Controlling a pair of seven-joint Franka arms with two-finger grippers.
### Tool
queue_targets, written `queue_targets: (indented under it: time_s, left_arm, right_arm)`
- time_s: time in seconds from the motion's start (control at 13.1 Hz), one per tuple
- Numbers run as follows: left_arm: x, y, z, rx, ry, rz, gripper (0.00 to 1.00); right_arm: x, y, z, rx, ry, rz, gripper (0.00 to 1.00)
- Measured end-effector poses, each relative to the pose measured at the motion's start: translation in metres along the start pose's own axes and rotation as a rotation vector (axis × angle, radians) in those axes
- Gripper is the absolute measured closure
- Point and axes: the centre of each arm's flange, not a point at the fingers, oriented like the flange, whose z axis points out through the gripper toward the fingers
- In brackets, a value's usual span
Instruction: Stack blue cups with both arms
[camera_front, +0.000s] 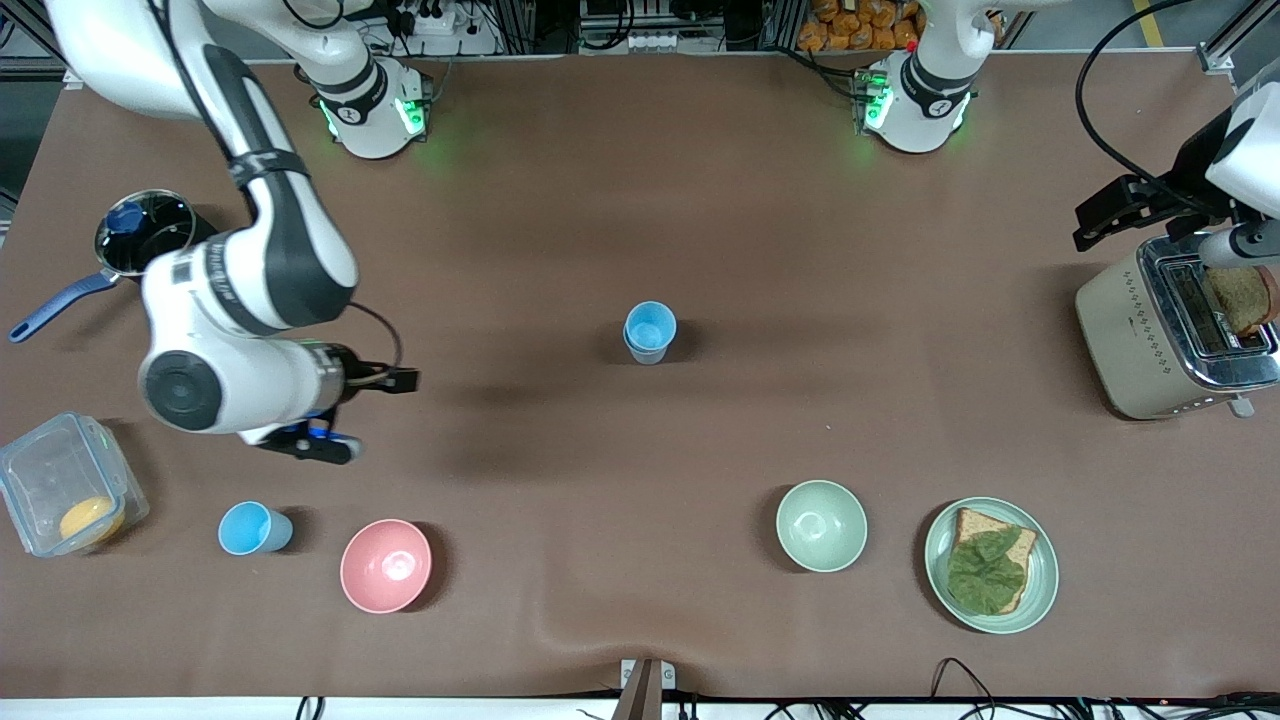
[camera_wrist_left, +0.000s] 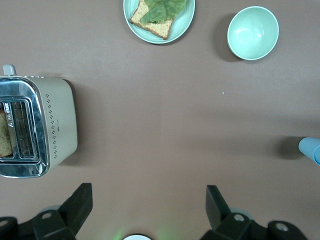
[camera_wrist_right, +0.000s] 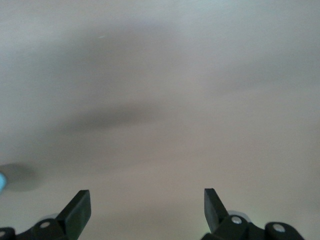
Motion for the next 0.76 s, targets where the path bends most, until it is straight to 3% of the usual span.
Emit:
queue_targets:
  time_s: [0.31, 0.46, 0.76]
  left_arm:
    - [-0.002, 0.009, 0.005, 0.004, -0.014, 0.015, 0.0]
    - [-0.002, 0.01, 0.009, 0.005, -0.022, 0.017, 0.0]
    - [-0.004, 0.01, 0.008, 0.005, -0.021, 0.018, 0.0]
  right_arm:
    - [-0.023, 0.041, -0.029, 0.012, 0.166, -0.085, 0.0]
    - [-0.037, 0.086, -0.053, -0.001, 0.203, -0.185, 0.0]
    - [-0.068, 0.146, -0.104, 0.0, 0.242, -0.23, 0.0]
